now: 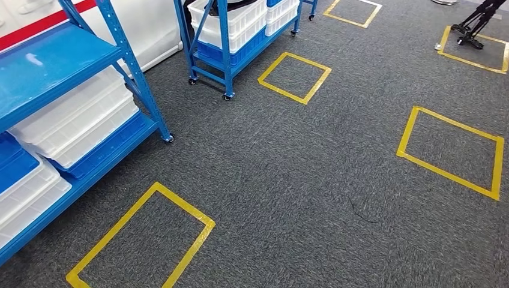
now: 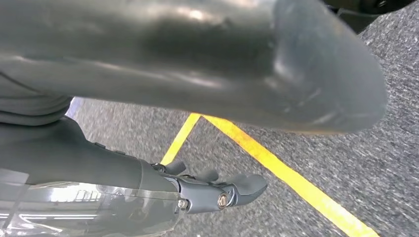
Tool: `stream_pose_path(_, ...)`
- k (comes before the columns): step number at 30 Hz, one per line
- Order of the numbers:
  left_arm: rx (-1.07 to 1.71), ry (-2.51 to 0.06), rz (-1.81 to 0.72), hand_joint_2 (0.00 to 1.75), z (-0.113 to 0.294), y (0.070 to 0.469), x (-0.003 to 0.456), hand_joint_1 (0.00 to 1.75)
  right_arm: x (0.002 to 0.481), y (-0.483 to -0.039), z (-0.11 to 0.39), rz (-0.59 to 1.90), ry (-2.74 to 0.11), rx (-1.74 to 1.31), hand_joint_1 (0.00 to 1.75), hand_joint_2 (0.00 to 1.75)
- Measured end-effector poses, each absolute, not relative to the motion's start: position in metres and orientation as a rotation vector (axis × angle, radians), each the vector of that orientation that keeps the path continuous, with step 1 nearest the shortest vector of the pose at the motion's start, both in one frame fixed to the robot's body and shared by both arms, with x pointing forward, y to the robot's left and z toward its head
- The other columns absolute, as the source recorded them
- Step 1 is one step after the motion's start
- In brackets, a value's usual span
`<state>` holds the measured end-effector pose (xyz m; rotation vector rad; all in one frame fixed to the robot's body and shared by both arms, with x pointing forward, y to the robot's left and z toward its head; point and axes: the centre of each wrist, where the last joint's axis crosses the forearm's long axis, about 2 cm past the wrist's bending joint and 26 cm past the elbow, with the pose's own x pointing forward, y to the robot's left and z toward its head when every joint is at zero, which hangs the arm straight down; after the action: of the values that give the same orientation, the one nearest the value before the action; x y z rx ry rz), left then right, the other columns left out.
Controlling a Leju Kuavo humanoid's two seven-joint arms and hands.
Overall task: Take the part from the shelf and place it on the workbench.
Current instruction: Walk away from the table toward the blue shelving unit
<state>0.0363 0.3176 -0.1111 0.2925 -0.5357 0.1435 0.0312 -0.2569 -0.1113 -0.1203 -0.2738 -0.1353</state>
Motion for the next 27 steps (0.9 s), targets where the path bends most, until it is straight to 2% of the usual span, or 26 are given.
stream_pose_path(27,0.286,-0.527,0.139,0.0,-0.1116,0.3142,0.0328,0.0,0.0332,-0.256,-0.111,-0.12,-0.288,-0.119,0.0,0.0)
